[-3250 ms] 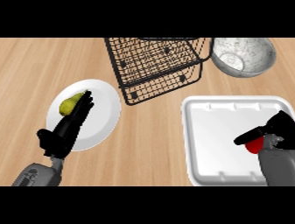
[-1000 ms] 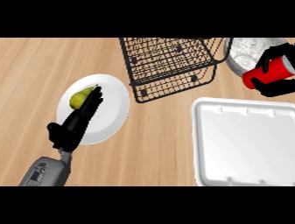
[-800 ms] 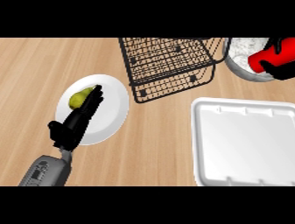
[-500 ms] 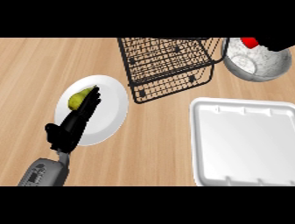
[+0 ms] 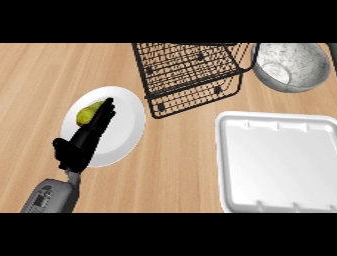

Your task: Pick the can from the tray and place it in the tiered basket

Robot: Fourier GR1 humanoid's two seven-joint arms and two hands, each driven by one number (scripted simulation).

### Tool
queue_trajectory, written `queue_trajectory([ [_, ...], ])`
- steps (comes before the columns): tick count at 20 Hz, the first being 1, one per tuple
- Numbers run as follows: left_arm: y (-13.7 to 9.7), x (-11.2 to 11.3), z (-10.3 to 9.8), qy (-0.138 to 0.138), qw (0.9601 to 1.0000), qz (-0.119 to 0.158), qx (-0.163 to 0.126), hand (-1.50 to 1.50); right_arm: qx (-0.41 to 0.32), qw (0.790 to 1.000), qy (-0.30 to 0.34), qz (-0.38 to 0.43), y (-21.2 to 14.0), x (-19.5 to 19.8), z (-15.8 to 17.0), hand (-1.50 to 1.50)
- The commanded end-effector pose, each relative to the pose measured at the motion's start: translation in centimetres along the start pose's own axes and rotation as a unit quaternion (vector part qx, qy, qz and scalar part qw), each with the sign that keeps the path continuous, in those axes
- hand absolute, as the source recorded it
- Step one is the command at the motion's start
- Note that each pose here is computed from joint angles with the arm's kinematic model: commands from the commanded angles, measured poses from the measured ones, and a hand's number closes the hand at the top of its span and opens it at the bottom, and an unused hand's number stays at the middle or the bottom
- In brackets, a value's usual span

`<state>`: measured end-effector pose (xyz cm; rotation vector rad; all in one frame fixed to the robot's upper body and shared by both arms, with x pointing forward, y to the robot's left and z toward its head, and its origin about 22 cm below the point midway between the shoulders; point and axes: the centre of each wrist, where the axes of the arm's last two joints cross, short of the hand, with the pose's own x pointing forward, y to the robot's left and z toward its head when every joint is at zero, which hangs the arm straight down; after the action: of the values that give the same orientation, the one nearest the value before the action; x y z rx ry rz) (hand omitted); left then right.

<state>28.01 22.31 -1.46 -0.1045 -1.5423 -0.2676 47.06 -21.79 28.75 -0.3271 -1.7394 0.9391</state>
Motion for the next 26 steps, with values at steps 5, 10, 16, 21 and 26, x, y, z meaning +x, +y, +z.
queue_trajectory([
  [5, -0.7, -0.8, 0.8, -0.004, 1.0000, 0.001, -0.006, 0.00, 0.039, 0.999, 0.011, 0.020, 4.7, 4.9, -4.1, 1.50],
  [10, 0.6, 1.1, -0.7, -0.006, 0.9999, -0.002, -0.011, 0.00, 0.060, 0.998, 0.007, 0.013, 9.2, 4.1, -5.0, 1.50],
  [16, -0.5, 0.7, -0.8, -0.007, 1.0000, 0.001, -0.002, 0.00, 0.074, 0.997, -0.005, -0.003, 11.8, 4.6, -5.6, 1.50],
  [21, -0.1, -0.1, 0.0, 0.003, 1.0000, 0.002, -0.008, 0.00, 0.112, 0.992, 0.005, -0.052, 14.4, 5.0, -6.0, 1.50],
  [26, -0.3, 0.8, -0.7, 0.003, 0.9999, 0.003, -0.012, 0.00, 0.148, 0.978, 0.072, -0.131, 13.5, 6.0, -6.3, 1.50],
])
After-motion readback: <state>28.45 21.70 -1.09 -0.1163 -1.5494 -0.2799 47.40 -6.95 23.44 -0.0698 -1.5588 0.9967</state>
